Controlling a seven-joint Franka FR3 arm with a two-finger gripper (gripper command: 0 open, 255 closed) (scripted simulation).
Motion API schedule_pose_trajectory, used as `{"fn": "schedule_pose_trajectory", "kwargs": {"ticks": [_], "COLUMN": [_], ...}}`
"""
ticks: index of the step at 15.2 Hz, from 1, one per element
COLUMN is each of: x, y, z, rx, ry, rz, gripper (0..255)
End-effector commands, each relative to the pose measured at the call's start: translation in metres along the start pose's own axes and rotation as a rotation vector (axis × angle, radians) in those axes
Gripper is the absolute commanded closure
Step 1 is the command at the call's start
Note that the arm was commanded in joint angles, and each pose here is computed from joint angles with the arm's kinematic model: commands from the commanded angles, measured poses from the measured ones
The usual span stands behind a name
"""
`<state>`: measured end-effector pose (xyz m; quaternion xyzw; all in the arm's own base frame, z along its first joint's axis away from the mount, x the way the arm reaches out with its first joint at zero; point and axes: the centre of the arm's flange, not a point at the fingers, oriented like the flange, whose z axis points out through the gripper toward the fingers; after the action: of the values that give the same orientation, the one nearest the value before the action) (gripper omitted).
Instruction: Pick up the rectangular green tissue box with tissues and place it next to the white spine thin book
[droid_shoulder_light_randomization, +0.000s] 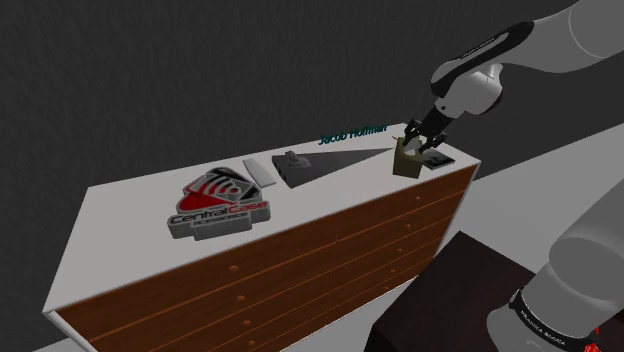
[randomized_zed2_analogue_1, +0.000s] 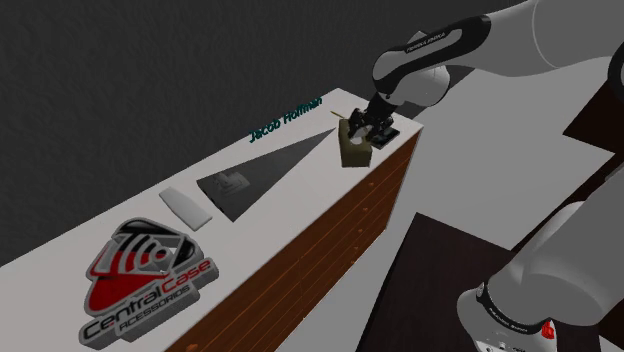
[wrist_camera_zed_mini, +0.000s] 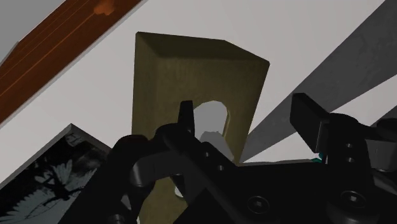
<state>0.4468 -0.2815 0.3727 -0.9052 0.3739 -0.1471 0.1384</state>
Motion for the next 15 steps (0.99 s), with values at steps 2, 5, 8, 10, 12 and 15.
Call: {"fn": "schedule_pose_trajectory", "kwargs": {"ticks": [2, 5, 8, 10, 12, 15], "x": [0.000, 0.000, 0.000, 0.000, 0.000, 0.000], "y": [0.000, 0.000, 0.000, 0.000, 0.000, 0.000], "z": [0.000, -0.013, -0.050, -0.050, -0.050, -0.050], "rx": [0.000, 0.000, 0.000, 0.000, 0.000, 0.000], "ry": [0.000, 0.000, 0.000, 0.000, 0.000, 0.000], "rz": [0.000, 0.000, 0.000, 0.000, 0.000, 0.000], "gripper": [0, 0, 0, 0, 0, 0]}}
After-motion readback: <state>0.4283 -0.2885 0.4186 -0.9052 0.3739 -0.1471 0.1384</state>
